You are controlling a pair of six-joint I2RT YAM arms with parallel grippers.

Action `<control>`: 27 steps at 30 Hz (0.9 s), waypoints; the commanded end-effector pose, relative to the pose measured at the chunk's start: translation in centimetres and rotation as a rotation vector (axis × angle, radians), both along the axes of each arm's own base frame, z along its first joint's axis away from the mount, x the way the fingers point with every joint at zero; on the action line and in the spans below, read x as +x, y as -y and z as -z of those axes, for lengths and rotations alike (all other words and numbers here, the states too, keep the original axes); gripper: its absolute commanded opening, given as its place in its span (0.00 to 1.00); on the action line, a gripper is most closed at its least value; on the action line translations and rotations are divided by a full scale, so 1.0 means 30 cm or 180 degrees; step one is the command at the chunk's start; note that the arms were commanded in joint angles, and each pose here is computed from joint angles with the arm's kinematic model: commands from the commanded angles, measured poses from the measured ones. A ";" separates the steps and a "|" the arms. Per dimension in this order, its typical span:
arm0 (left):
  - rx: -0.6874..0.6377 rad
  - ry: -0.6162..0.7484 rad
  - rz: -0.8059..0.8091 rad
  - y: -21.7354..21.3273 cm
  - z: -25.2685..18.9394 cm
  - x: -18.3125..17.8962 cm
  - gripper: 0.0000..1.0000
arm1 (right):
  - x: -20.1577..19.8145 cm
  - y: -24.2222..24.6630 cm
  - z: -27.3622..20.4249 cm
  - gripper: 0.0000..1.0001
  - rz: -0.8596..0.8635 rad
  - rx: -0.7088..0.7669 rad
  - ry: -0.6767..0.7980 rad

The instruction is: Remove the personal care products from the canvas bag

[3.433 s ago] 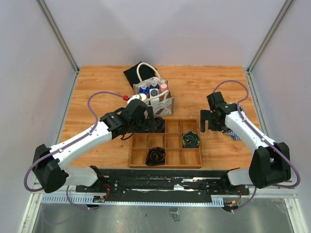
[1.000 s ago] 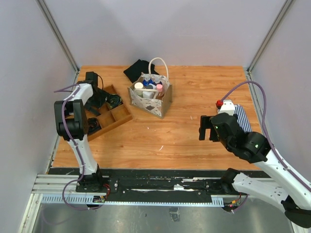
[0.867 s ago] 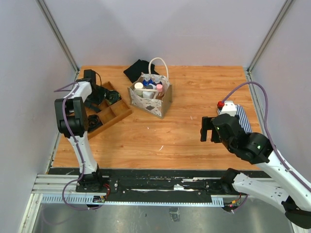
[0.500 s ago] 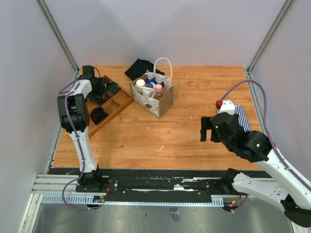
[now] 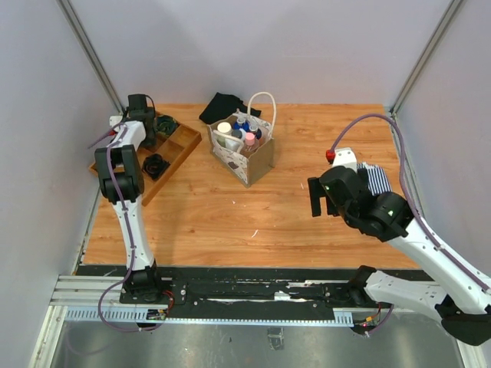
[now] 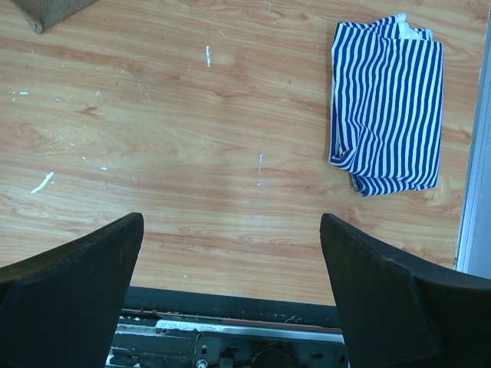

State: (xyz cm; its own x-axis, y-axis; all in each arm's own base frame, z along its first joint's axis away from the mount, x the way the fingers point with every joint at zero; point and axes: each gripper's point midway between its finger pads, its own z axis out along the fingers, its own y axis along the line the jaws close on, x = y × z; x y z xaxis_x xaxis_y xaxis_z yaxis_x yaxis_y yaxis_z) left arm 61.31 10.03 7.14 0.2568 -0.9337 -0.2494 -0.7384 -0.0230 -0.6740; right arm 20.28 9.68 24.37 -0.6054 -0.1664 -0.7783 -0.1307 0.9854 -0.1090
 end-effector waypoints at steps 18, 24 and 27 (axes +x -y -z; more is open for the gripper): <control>0.1303 0.1448 0.1563 0.632 -0.834 -0.210 1.00 | 0.313 -0.451 0.148 0.99 -0.1118 0.0718 -0.0567; 0.1240 0.1151 0.1787 0.648 -0.765 -0.374 1.00 | 0.439 -0.555 0.061 0.99 -0.1592 0.0530 -0.0214; 0.1209 0.1109 0.1818 0.635 -0.754 -0.493 1.00 | 0.514 -0.560 0.042 0.99 -0.1538 0.0362 -0.0067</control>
State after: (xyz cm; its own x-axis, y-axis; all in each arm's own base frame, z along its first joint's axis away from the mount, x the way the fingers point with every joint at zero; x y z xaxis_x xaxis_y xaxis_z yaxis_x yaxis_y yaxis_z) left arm 50.97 -9.29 28.48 -0.0889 -0.8273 -0.5547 -0.3209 0.5510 -0.7704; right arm 32.70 25.74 20.54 -0.6104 -0.3049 -0.7311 -0.5307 0.8426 0.0916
